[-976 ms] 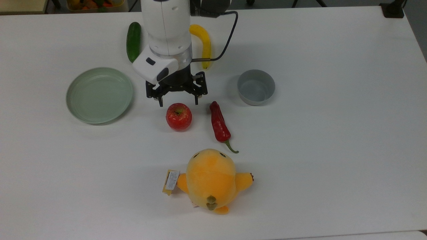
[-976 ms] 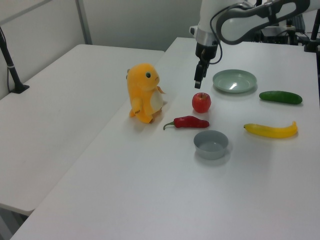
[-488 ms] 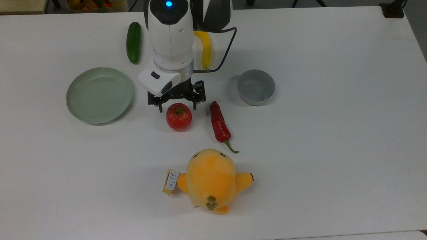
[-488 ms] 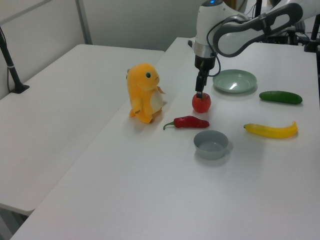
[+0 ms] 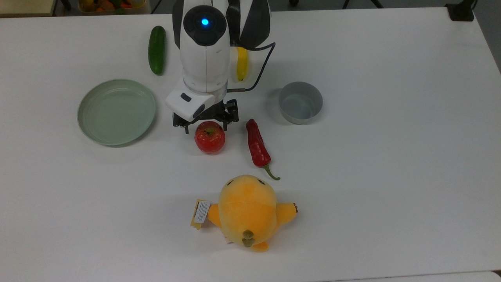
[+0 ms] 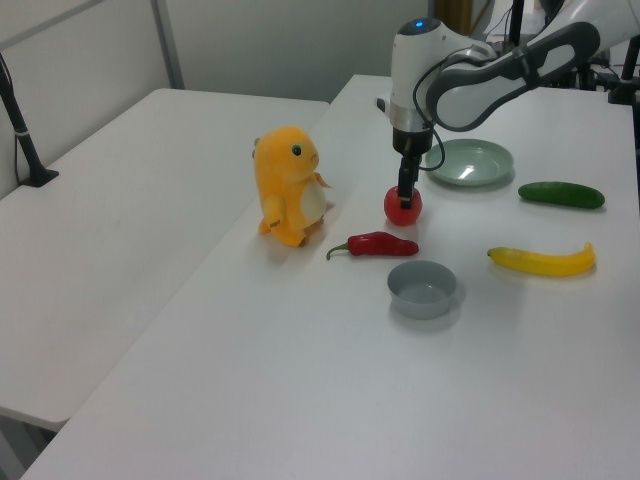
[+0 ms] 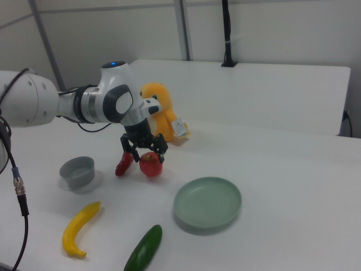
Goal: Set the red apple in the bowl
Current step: 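Close the gripper around the red apple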
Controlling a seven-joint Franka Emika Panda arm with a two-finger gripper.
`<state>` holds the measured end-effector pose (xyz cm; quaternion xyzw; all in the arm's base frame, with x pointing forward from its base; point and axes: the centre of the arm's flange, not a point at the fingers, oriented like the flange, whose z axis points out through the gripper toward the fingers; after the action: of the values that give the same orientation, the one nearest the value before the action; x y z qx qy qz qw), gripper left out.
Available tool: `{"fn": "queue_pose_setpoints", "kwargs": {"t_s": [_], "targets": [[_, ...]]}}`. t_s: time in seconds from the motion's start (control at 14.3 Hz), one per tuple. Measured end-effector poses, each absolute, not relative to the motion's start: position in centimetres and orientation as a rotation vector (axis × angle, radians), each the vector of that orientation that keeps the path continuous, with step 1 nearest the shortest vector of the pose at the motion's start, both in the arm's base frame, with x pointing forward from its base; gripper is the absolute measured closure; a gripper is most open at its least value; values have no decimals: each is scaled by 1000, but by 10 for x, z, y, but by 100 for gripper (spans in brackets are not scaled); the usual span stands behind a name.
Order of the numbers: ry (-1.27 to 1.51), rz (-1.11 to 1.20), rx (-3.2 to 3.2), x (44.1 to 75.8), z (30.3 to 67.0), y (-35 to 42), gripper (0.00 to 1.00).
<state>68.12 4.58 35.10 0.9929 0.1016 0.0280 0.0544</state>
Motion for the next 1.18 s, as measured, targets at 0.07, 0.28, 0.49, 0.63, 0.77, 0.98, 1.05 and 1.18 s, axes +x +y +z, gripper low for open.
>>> {"fn": "queue_pose_setpoints", "kwargs": {"t_s": [0.07, 0.28, 0.49, 0.63, 0.77, 0.98, 1.05, 1.18], "targets": [[315, 81, 3011, 681, 347, 46, 0], [340, 103, 3010, 681, 336, 53, 0], [359, 101, 3006, 679, 329, 58, 3], [360, 98, 3005, 678, 329, 58, 8], [361, 101, 3005, 678, 330, 58, 23], [361, 100, 3005, 678, 330, 58, 24], [361, 100, 3005, 678, 330, 58, 24], [361, 101, 3005, 678, 330, 58, 26]]}}
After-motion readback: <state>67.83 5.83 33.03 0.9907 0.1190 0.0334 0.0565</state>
